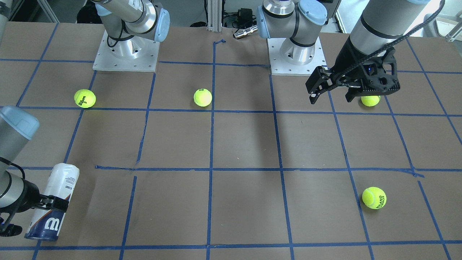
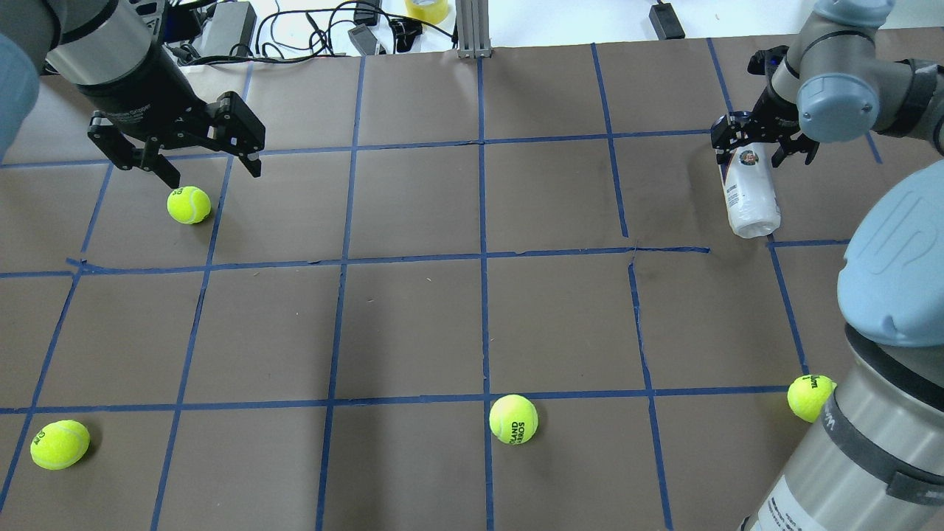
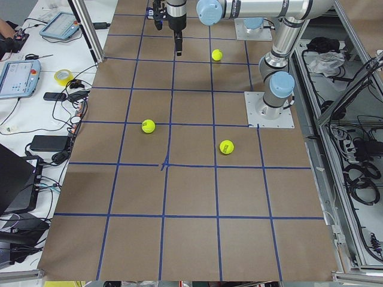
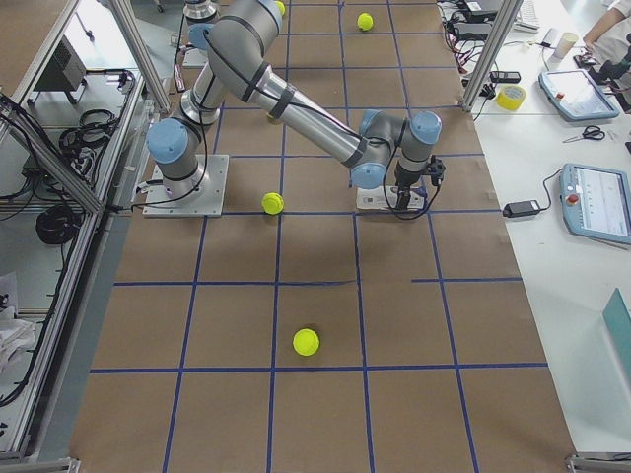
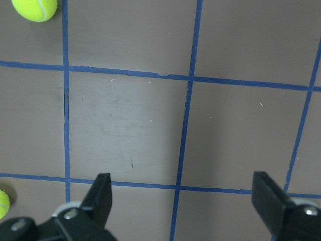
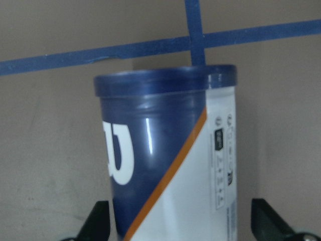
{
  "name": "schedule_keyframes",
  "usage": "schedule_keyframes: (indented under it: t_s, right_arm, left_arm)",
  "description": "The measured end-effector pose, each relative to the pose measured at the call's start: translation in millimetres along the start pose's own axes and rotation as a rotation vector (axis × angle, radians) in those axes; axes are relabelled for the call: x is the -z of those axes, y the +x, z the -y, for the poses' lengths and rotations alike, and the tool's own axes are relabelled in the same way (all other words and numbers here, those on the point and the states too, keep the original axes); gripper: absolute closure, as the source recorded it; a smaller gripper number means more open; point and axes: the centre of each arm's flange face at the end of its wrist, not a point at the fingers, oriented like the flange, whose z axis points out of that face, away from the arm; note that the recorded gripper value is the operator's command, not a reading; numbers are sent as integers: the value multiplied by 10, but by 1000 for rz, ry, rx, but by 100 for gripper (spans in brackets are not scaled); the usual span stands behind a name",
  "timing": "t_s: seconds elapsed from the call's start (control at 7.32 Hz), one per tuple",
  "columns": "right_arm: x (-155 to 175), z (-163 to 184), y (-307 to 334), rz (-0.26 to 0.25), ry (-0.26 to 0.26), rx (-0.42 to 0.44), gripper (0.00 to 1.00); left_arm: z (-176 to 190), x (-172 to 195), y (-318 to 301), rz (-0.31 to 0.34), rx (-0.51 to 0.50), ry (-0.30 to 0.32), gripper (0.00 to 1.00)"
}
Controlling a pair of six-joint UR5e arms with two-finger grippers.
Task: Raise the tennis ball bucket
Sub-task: 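Close the right gripper around the can's body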
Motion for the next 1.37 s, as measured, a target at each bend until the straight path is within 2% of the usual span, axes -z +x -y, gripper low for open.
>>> schedule_keyframes:
  t_s: [0.41,1.37]
  right_arm:
    - [-172,7,4,3,-26,35,0]
    - [-315,1,0,10,-48,38,0]
  left_arm:
    - [2,0,-6,0,1,0,0]
    - [5,-1,-12,0,1,0,0]
